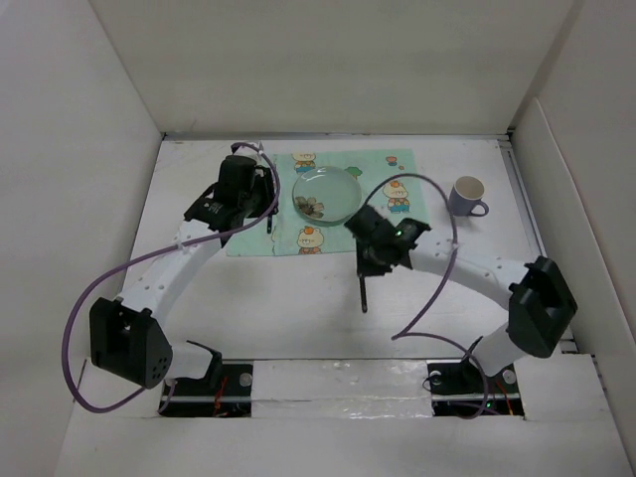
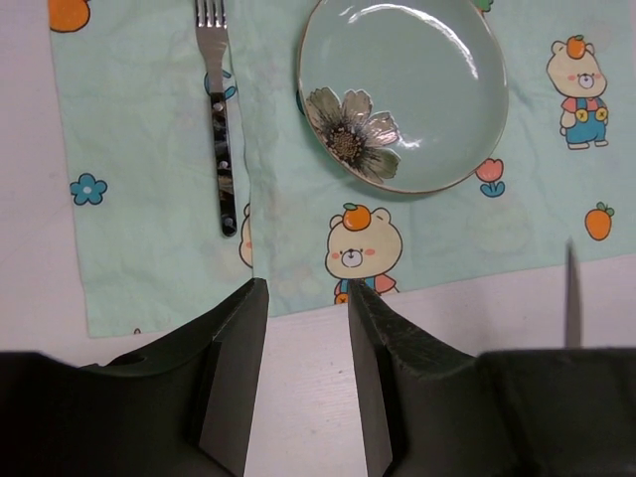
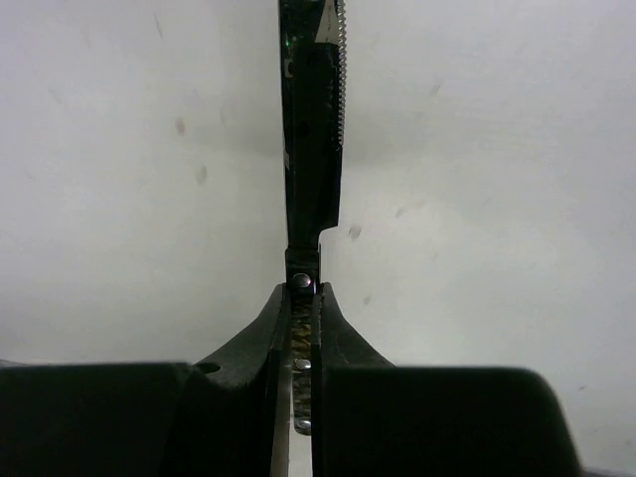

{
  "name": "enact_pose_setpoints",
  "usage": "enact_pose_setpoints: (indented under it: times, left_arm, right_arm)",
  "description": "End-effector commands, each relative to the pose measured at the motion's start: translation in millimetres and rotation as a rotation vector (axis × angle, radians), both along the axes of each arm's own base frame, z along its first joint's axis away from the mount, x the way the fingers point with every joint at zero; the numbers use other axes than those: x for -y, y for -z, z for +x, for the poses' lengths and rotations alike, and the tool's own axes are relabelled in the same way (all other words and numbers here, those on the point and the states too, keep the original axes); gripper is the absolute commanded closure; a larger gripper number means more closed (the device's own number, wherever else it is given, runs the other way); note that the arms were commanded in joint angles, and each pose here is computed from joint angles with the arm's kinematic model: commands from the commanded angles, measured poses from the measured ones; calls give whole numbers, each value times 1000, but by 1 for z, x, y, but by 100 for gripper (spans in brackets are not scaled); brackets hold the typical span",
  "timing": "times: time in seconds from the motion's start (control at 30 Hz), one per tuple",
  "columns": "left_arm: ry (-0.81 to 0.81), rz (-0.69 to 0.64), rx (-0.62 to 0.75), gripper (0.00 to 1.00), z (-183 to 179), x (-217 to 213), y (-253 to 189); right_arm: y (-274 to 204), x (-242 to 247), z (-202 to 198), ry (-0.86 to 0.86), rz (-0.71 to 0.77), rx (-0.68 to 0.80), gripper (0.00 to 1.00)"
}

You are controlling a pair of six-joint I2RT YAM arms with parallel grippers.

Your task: Set the dinner table for one person

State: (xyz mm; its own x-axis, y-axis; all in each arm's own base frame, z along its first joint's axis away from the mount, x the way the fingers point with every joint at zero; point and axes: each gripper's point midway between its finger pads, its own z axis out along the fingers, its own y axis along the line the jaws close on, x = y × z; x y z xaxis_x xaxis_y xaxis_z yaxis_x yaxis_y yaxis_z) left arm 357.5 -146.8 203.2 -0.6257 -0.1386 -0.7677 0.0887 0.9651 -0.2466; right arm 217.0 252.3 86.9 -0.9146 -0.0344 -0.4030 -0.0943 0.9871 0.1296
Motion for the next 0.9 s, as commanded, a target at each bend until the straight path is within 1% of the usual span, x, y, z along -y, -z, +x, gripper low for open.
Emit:
enact_pose_setpoints:
  times: [0.0, 0.03, 0.07, 0.1, 0.13, 0.17, 0.2, 0.23, 0.27, 0.3, 0.33, 0.4, 0.43, 0.47, 0.57, 0.63, 0.67, 0.87]
  left_arm:
    - [29, -41, 60, 65, 11, 9, -27]
    - [32, -46, 69, 65, 13, 10, -32]
    - [63, -63, 62, 65, 12, 16, -33]
    - [66, -66, 64, 65, 12, 17, -35]
    - [72, -69, 73, 65, 13, 18, -39]
    - [70, -68, 68, 65, 14, 19, -38]
    - [70, -71, 70, 65, 14, 19, -39]
    - [70, -81, 77, 65, 15, 20, -41]
    - [71, -87, 75, 65, 16, 22, -40]
    - [72, -93, 80, 65, 17, 23, -42]
    - [67, -106, 84, 65, 19, 24, -44]
    - [68, -114, 92, 65, 20, 25, -47]
    - [67, -117, 91, 65, 20, 26, -46]
    - [63, -121, 95, 65, 20, 26, -47]
    - [58, -123, 93, 65, 21, 26, -44]
    - [52, -118, 90, 65, 22, 25, -40]
    - [51, -115, 91, 65, 24, 25, -38]
    - [47, -105, 75, 65, 28, 26, -30]
  right_arm:
    - [-52, 28, 74, 55, 40, 161, 100]
    - [-58, 35, 90, 34, 32, 185, 100]
    - [-63, 37, 104, 28, 61, 192, 100]
    - [-67, 45, 136, 56, 80, 220, 100]
    - [-70, 49, 151, 19, 74, 234, 100]
    - [-72, 47, 163, 1, 101, 230, 100]
    - [-57, 47, 179, -9, 93, 207, 100]
    - [-72, 54, 203, -32, 94, 251, 100]
    - [-72, 57, 215, -37, 84, 256, 100]
    - [-67, 59, 220, -54, 86, 221, 100]
    - [-61, 71, 249, -49, 68, 209, 100]
    - [-56, 74, 253, -57, 71, 183, 100]
    - [-42, 76, 260, -56, 71, 156, 100]
    - [-49, 73, 270, -61, 98, 173, 100]
    - [-40, 77, 287, -51, 114, 179, 100]
    - [-33, 76, 291, -52, 112, 167, 100]
    - [-20, 79, 294, -39, 109, 138, 100]
    - [-1, 73, 291, -23, 148, 104, 100]
